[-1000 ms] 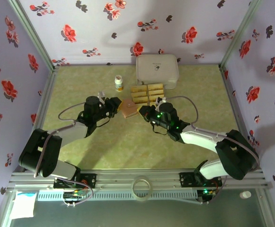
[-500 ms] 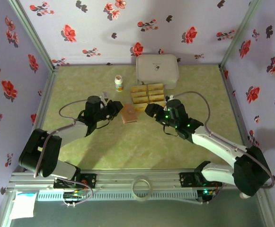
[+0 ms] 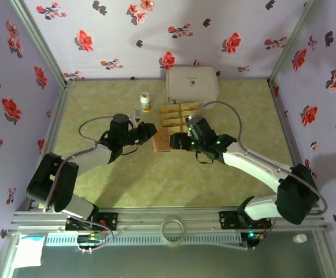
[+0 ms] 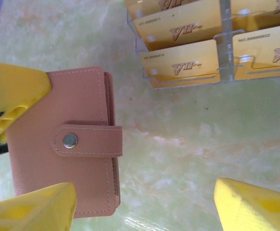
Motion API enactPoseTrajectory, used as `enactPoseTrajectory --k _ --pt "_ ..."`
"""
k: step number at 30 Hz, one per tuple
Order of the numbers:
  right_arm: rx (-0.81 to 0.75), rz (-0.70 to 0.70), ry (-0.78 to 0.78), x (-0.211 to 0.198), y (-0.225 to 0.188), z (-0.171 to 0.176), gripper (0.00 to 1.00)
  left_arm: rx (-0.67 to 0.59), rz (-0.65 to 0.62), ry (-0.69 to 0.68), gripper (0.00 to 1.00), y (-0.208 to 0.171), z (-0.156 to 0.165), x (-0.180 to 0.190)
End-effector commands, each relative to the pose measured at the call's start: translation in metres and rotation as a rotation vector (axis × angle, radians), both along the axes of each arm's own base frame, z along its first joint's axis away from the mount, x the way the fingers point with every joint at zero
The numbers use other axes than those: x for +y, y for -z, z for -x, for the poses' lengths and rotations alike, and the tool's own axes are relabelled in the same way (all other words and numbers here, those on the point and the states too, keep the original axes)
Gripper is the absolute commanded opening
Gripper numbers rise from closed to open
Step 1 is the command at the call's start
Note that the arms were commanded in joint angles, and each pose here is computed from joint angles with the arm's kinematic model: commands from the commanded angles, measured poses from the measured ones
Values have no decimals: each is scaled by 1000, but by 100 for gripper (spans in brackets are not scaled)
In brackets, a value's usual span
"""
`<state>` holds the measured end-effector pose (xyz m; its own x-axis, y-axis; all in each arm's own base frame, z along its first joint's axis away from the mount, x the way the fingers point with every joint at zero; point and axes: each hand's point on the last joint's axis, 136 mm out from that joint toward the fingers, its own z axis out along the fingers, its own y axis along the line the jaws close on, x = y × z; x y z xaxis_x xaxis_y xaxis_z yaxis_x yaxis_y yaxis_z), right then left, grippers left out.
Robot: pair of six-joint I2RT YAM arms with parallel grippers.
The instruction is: Put the credit cards into the card holder
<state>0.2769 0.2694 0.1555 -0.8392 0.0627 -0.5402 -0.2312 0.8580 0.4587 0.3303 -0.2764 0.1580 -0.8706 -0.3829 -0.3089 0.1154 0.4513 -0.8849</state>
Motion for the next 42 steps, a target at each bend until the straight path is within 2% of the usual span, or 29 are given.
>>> enactPoseTrajectory --k 1,10,15,19,23,25,28,33,42 --pt "-42 28 -22 11 -8 -7 75 -32 -2 42 14 -9 1 -9" --pt "-42 28 -59 40 -5 -12 75 -33 -5 47 14 -9 3 -13" --pt "-27 79 -42 40 13 -19 74 -37 0 49 14 -13 4 -14" --pt "-37 204 21 17 29 -24 65 -38 1 50 13 -13 4 -15" --pt "-31 360 169 -39 40 -23 56 -40 1 50 12 -14 4 -15" --pt "0 370 240 -65 45 -18 53 -37 -2 51 12 -13 4 -15" --pt "19 268 287 -84 40 -5 54 -34 -7 51 12 -12 5 -14" --pt "-10 24 270 -79 4 7 61 -39 -29 51 12 -9 6 -12" --pt "39 -163 95 -29 -24 7 69 -54 -47 44 12 -8 5 -11"
